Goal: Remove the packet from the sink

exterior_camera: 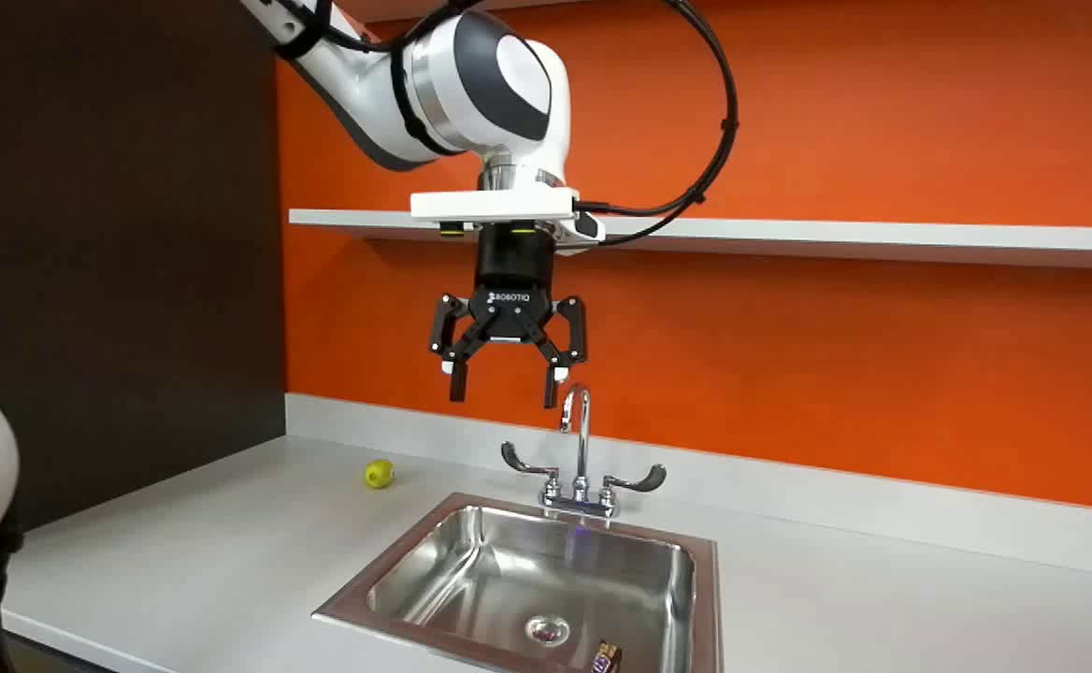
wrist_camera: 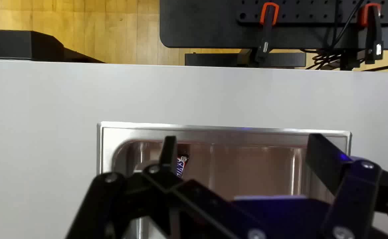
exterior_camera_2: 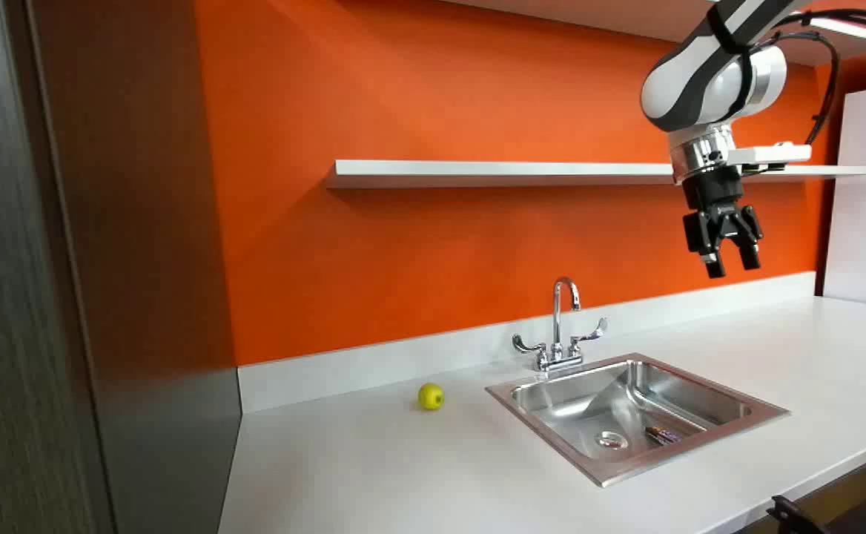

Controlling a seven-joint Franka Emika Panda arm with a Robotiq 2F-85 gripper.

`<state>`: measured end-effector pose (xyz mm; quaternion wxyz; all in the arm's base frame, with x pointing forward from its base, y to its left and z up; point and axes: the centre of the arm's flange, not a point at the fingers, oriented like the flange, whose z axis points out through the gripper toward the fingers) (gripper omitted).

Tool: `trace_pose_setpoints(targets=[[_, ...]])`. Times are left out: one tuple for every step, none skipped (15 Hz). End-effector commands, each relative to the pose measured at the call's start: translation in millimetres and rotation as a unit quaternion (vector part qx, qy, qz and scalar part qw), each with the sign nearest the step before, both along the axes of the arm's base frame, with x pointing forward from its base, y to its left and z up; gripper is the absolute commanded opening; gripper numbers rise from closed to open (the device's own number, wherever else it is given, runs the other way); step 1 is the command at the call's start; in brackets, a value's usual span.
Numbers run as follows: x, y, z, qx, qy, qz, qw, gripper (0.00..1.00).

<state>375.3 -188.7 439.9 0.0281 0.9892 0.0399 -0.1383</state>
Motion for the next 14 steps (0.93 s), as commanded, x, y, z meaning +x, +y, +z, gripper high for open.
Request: trace_pose_setpoints(targets=[[0.1, 0.0, -0.2, 0.0, 0.0, 0.0, 1.0, 1.0], [4.7, -3.4, -4.0, -0.003, -0.007, -0.008, 0.9999, 1.0], [9.2, -6.7, -8.2, -0.004, -0.011, -0.013, 0.9998, 1.0], [16.2, -11.7, -15.3, -0.006, -0.02, -0.019, 0.9996, 1.0], [21.8, -15.5, -21.9, -0.011, -0.029, -0.024, 0.9992, 1.0], [29.7, -20.6, -31.9, -0.014, -0.038, -0.029, 0.9988, 1.0], [36.4, -24.9, -40.5, -0.021, -0.044, -0.034, 0.9982, 1.0], [45.6, -30.5, -53.3, -0.025, -0.05, -0.037, 0.9978, 1.0], [52.3, -34.5, -63.3, -0.029, -0.058, -0.043, 0.997, 1.0], [58.9, -38.1, -73.6, -0.032, -0.063, -0.046, 0.9965, 1.0], [67.1, -41.5, -87.0, -0.035, -0.068, -0.049, 0.9959, 1.0], [74.5, -44.4, -99.9, -0.036, -0.072, -0.051, 0.9955, 1.0], [81.3, -46.9, -112.2, -0.037, -0.074, -0.055, 0.995, 1.0], [88.8, -48.8, -125.8, -0.037, -0.076, -0.058, 0.9947, 1.0]])
